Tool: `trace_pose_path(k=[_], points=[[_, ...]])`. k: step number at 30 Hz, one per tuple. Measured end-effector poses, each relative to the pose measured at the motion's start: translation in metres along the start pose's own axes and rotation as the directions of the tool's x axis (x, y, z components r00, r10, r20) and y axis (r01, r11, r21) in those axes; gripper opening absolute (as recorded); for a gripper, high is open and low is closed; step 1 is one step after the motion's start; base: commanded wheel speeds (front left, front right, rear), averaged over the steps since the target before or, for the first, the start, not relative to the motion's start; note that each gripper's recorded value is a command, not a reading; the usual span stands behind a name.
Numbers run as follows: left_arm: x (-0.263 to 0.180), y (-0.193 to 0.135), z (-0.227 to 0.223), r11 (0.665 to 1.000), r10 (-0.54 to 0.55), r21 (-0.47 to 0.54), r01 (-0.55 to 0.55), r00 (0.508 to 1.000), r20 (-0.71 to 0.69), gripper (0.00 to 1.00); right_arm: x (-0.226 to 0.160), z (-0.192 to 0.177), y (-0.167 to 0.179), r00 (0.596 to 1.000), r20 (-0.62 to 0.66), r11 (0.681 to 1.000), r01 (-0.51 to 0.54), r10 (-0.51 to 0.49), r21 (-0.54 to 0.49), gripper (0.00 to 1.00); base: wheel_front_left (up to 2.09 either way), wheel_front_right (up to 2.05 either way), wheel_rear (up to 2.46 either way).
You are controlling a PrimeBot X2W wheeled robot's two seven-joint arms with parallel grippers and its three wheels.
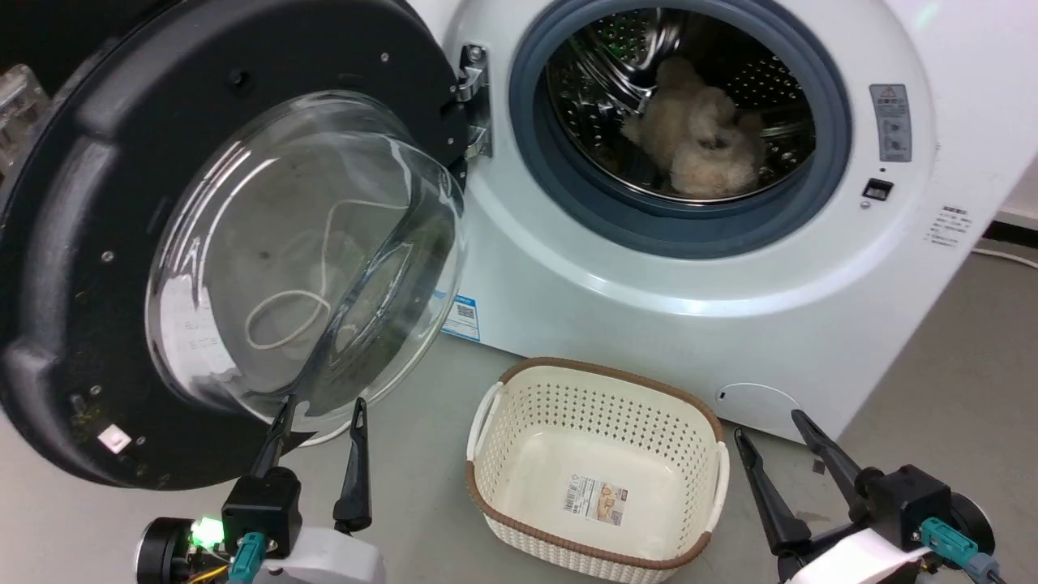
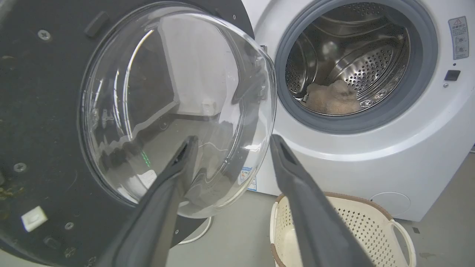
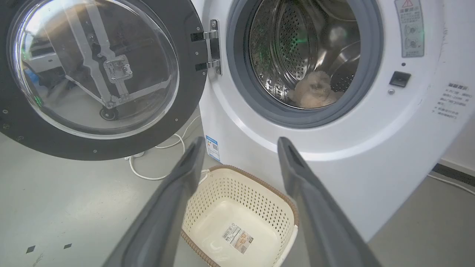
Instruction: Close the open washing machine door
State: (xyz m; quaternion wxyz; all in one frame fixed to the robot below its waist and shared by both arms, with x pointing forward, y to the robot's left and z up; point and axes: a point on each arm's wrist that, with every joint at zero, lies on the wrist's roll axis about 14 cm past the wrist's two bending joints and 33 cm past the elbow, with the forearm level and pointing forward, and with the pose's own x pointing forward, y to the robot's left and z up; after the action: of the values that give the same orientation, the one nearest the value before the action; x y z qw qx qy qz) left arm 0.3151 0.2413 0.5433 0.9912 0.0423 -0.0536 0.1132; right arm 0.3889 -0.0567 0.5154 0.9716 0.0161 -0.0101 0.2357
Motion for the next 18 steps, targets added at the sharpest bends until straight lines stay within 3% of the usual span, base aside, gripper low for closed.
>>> trace_pose_path(k=[18], points=[[-0.017,0.024,0.001,0.997,0.080,0.021,-0.081,0.997,0.017,1.00,0.013,-0.004,0.027,0.995,0.008,0.995,-0.096,0.096,0.022,1.00,0.00,0.00,0.00]])
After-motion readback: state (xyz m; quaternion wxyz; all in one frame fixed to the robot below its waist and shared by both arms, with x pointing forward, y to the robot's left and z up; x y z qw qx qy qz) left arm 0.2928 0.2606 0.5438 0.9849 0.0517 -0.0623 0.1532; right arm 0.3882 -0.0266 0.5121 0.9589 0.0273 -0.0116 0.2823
